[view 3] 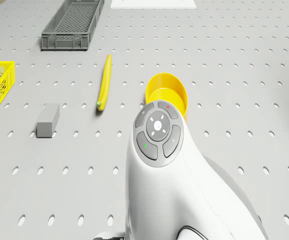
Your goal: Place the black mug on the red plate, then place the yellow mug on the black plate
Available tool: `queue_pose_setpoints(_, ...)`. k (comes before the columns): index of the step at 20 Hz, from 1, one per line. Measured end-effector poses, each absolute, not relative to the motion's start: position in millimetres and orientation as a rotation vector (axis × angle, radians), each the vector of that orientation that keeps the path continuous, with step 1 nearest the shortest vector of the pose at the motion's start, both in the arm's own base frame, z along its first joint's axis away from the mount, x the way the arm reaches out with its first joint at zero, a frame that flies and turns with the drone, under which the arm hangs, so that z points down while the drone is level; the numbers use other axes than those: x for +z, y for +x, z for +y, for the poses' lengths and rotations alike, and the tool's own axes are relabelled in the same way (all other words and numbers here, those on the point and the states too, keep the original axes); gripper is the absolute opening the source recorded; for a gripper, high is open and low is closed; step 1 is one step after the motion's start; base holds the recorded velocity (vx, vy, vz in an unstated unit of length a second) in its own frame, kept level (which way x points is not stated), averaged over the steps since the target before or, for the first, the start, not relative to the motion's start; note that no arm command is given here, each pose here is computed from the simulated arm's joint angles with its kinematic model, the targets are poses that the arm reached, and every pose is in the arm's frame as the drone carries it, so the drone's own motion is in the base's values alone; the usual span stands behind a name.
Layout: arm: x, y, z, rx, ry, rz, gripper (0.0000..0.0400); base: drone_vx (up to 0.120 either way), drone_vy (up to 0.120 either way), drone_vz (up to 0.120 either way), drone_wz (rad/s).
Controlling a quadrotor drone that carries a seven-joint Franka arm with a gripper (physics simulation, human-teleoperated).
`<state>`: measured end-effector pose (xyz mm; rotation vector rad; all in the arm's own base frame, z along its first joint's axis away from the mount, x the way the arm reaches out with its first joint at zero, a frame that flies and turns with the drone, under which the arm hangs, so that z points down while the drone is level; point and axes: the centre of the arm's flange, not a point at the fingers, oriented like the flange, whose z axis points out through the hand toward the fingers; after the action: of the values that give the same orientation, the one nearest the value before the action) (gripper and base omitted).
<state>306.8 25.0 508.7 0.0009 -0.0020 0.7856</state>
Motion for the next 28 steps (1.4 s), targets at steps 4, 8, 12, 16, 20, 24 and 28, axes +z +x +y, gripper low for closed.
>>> queue_pose_setpoints(4, 508.7, 306.8, 43.6, 0.786, 0.001, -0.002, 0.0110, 0.000, 0.000, -0.030, 0.000)
queue_pose_setpoints(8, 508.7, 306.8, 55.8, 0.786, 0.001, -0.002, 0.0110, 0.000, 0.000, -0.120, 0.000)
queue_pose_setpoints(12, 508.7, 306.8, 64.6, 0.786, 0.001, -0.002, 0.0110, 0.000, 0.000, -0.040, 0.000)
queue_pose_setpoints(16, 514.2, 306.8, 73.1, 0.786, 0.001, -0.002, 0.0110, 0.000, 0.000, 0.000, 0.000)
queue_pose_setpoints(20, 525.6, 306.8, 76.9, 0.786, 0.001, -0.002, 0.0110, 0.000, 0.000, 0.000, 0.000)
queue_pose_setpoints(24, 536.0, 302.1, 78.6, 0.786, 0.001, -0.002, 0.0110, 0.000, 0.000, 0.000, 0.000)
queue_pose_setpoints(28, 541.6, 293.6, 79.4, 0.786, 0.001, -0.002, 0.0110, 0.000, 0.000, 0.000, 0.000)
